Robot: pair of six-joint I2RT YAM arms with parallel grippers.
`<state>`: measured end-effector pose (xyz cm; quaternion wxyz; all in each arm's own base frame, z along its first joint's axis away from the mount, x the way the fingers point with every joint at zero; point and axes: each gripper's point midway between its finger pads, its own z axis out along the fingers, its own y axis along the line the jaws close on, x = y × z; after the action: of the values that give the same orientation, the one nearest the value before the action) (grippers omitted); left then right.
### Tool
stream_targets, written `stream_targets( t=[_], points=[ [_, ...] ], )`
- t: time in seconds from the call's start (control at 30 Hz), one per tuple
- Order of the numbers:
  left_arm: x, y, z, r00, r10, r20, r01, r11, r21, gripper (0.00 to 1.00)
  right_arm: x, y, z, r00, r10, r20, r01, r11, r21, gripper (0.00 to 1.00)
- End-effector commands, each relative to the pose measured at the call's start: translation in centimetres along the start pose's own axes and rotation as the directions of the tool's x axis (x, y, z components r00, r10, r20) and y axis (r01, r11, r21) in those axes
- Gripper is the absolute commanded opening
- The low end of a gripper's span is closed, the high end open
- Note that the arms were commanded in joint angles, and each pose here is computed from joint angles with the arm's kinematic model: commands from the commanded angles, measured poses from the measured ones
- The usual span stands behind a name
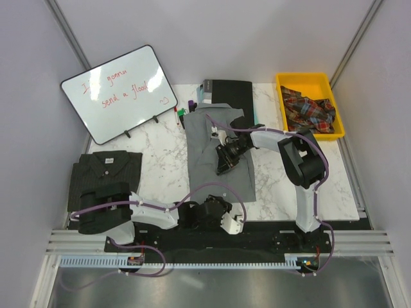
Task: Fold and stack the long sleeve shirts
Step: Fold the shirt
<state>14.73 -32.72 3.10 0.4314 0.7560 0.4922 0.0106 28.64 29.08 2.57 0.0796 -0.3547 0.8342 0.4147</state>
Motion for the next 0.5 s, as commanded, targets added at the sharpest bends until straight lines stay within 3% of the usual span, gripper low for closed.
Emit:
stream_targets(
  t=[0.0,0.03,0.07,0.17,0.27,0.3,0.47],
  points=[
    [0.9,0.2,0.1,0.999,0.045,-0.023,-0.046,0.998,-0.039,0.44,1.4,-0.5,0.5,1.000,-0.023,-0.022,0.023,1.000,0.011,0.30],
    [0.6,0.3,-0.1,0.999,0.045,-0.015,-0.045,0.998,-0.039,0.39,1.6,-0.4,0.5,0.999,-0.022,-0.024,0.022,1.000,0.008,0.30],
    [0.2,0.8,-0.6,0.999,0.041,0.003,-0.041,0.998,-0.044,0.25,2.4,-0.2,0.6,0.999,-0.015,-0.037,0.015,1.000,0.006,0.30],
    [-0.8,1.4,-2.1,0.999,0.027,0.029,-0.027,1.000,-0.011,0.02,3.7,1.7,0.8,0.999,-0.008,-0.041,0.006,1.000,-0.029,0.31],
    [-1.7,-0.2,-4.0,0.999,-0.010,0.037,0.006,0.993,0.117,0.02,4.1,4.4,0.6,1.000,-0.022,-0.022,0.021,0.998,-0.061,0.32],
    [-3.5,-0.6,-5.1,0.996,-0.022,0.091,0.007,0.988,0.153,0.02,3.9,5.1,0.4,1.000,-0.021,-0.015,0.020,0.997,-0.070,0.33],
    [-4.9,-5.1,-9.0,0.990,-0.134,0.045,0.109,0.926,0.362,0.02,-0.9,7.7,-3.4,0.992,-0.079,0.095,0.085,0.994,-0.064,0.43]
  ],
)
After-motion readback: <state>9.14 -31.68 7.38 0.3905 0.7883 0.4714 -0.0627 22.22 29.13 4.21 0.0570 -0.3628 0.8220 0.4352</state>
